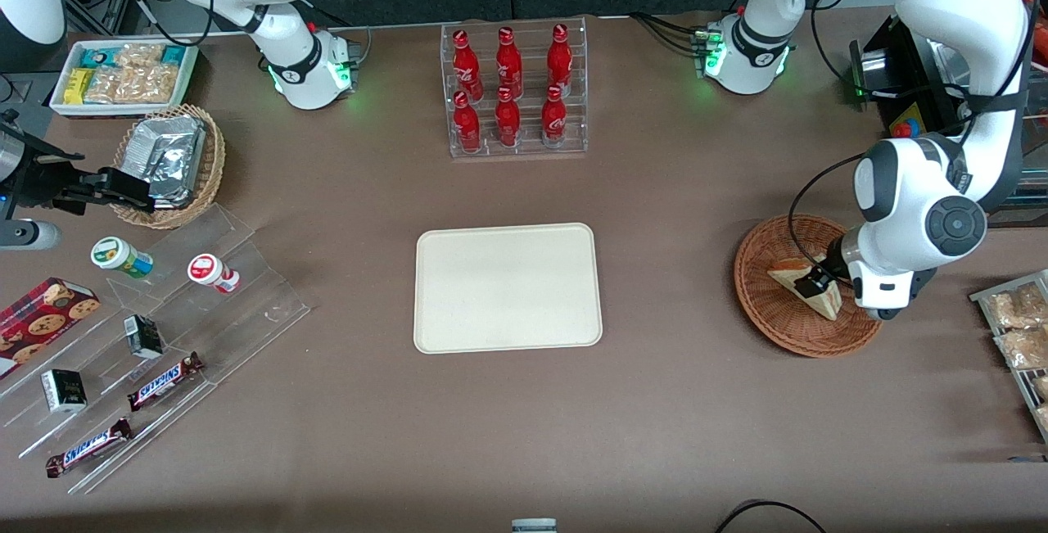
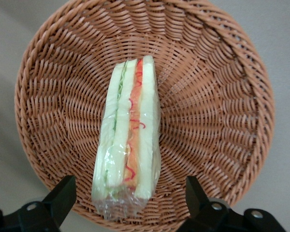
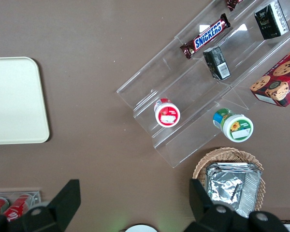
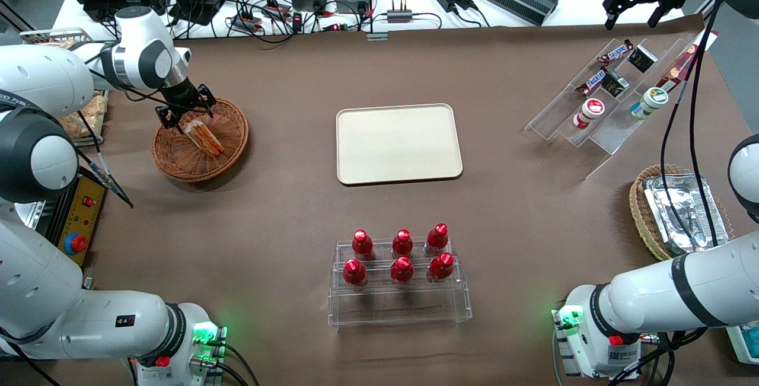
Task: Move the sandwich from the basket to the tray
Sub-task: 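Lower the left gripper and grasp the wrapped sandwich, then lift the sandwich and carry it over the cream tray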
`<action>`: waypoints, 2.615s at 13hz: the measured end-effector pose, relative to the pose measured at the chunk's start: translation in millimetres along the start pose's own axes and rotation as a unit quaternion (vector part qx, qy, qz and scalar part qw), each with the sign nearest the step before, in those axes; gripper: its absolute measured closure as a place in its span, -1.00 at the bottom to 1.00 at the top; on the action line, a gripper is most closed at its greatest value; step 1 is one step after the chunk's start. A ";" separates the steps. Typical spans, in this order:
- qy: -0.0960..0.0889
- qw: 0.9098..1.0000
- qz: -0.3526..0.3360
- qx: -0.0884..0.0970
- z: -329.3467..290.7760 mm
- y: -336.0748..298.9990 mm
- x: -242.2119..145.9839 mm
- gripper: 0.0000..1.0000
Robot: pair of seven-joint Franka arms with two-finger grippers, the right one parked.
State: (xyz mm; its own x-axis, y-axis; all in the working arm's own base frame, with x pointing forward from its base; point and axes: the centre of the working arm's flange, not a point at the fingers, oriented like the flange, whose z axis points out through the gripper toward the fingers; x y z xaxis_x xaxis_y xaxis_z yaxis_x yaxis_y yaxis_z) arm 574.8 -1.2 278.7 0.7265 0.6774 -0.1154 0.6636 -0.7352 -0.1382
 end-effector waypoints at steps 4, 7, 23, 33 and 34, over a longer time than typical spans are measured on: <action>0.002 1.000 -0.003 0.000 29.3 2.6 7.3 -1.00; 0.010 1.000 -0.010 -0.006 54.3 -3.2 13.8 -1.00; 0.041 0.996 0.069 -0.046 -158.4 102.7 -50.4 0.61; 0.045 0.962 0.265 -0.047 -120.0 283.7 -305.0 0.67; 0.041 0.958 0.279 -0.048 -107.6 299.1 -319.1 0.67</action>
State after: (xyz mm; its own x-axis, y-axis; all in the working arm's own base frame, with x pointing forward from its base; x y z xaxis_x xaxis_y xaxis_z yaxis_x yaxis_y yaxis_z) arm 560.7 -439.9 380.1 0.9819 0.1770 -0.0673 0.1783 -0.9839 0.0140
